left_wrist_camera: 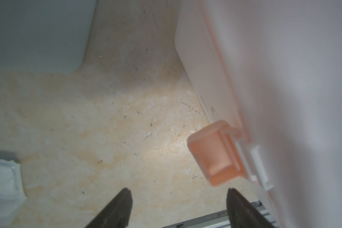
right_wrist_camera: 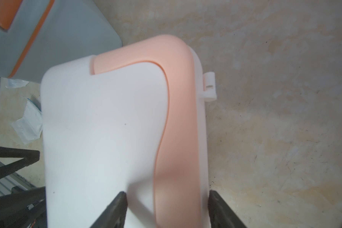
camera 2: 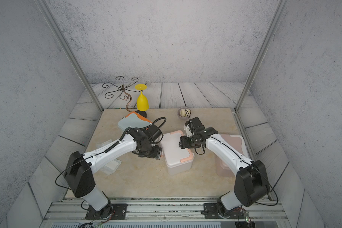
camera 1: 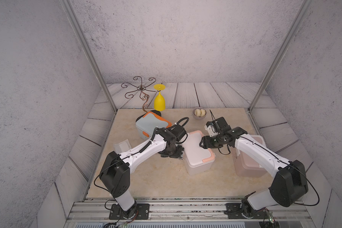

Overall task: Open first aid kits and take out gauze
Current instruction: Open the fastener of the first aid kit, then open the lid of the first aid kit.

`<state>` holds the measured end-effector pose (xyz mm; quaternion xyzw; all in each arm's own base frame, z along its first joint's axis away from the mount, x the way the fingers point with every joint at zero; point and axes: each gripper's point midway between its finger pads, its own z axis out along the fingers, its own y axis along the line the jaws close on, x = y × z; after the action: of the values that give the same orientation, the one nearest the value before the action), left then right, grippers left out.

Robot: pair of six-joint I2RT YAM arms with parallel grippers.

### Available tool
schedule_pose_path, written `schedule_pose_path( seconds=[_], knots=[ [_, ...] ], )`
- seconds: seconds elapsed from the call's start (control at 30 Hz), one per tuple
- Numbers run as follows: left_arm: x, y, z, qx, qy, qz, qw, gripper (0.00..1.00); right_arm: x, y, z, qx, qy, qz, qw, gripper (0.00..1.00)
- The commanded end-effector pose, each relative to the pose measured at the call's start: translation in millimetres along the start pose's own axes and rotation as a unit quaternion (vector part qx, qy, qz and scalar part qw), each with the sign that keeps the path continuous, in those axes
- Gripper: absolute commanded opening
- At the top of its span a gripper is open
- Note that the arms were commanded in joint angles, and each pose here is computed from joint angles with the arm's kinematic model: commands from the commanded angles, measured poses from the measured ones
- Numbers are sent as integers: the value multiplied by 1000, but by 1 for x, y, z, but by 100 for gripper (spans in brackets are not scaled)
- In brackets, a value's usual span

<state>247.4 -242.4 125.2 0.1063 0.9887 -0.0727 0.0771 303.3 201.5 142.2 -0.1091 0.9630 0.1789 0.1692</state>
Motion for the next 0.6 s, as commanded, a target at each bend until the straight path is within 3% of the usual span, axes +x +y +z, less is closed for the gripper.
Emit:
schedule_pose_path(
  seconds=[0.0, 0.1, 0.17, 0.3, 0.47, 0.57],
  knots=[
    [6, 13, -3, 2, 2, -19, 1000, 78, 106, -57, 39, 114, 209, 19, 971, 65],
    [2, 13, -14, 37, -17, -37, 998, 77, 105, -57, 37, 114, 207, 17, 972, 65],
    [-3, 6, -25, 99, -28, -58, 993, 77, 103, -55, 35, 110, 201, 15, 973, 65],
    [-20, -17, -53, 247, -69, -88, 963, 78, 93, -43, 27, 84, 178, 12, 980, 66],
    [-36, -46, -81, 349, -90, -101, 927, 83, 86, -7, 18, -13, 157, 22, 987, 63],
    [-41, -55, -79, 374, -76, -105, 918, 83, 86, 19, 17, -92, 151, 48, 983, 57]
  ],
)
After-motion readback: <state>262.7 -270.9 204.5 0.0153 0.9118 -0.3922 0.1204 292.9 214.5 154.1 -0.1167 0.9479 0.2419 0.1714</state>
